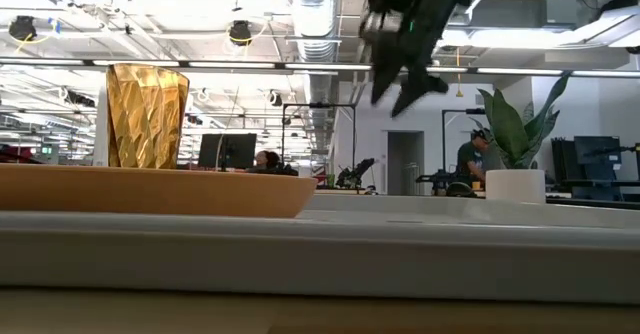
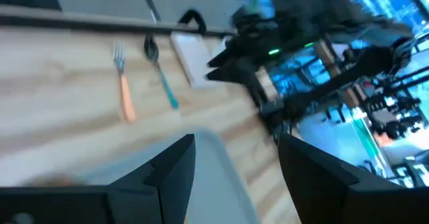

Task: Pick and place plate/cup/fork/spoon on tray
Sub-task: Put the blue spoon on the gray tray to the right of the orange plate

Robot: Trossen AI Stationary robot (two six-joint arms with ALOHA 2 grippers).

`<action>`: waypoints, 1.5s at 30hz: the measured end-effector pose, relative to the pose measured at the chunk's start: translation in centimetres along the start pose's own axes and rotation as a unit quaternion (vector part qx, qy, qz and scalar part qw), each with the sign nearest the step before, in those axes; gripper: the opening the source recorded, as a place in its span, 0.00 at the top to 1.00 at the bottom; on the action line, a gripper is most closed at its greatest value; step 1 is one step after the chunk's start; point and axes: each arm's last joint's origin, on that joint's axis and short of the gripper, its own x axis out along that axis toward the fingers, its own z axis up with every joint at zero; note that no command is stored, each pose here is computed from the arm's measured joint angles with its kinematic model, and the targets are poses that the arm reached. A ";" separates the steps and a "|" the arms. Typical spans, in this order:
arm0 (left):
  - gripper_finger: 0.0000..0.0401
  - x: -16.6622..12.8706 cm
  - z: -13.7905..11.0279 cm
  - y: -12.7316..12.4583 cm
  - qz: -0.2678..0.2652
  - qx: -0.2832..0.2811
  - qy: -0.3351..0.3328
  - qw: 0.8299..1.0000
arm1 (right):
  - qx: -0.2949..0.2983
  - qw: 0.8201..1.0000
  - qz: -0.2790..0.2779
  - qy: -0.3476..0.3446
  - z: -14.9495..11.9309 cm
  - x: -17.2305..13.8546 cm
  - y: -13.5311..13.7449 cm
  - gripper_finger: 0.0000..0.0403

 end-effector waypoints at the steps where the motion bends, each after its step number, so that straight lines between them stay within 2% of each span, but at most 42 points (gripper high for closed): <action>1: 0.50 0.5 0.6 -0.1 -0.001 0.001 -0.008 1.000 | 0.009 1.000 -0.012 0.007 0.3 0.7 -0.6 0.34; 7: 0.46 4.6 2.7 0.1 0.039 0.039 -0.005 0.998 | 0.038 0.996 -0.053 0.062 0.9 5.6 -3.2 0.34; 15: 0.42 8.4 4.6 0.3 0.038 0.067 0.017 0.997 | 0.050 0.990 -0.072 0.111 0.3 11.0 -4.2 0.34; 20: 0.41 9.3 5.0 0.7 0.052 0.079 0.018 0.995 | 0.071 0.991 -0.055 0.099 0.4 12.4 -3.9 0.34; 26: 0.41 9.9 4.9 0.8 0.058 0.088 0.025 0.994 | 0.122 0.984 -0.077 0.106 0.2 14.0 -4.7 0.37; 34: 0.41 9.9 5.0 0.8 0.060 0.091 0.021 0.994 | 0.127 0.981 -0.085 0.118 -0.3 15.4 -4.6 0.56; 42: 0.41 10.0 5.0 0.8 0.061 0.097 0.019 0.993 | 0.120 0.980 -0.097 0.122 -0.4 15.3 -4.9 0.95; 45: 0.41 10.0 5.0 0.8 0.063 0.105 0.018 0.992 | 0.118 0.981 -0.092 0.124 -0.4 15.2 -4.8 0.95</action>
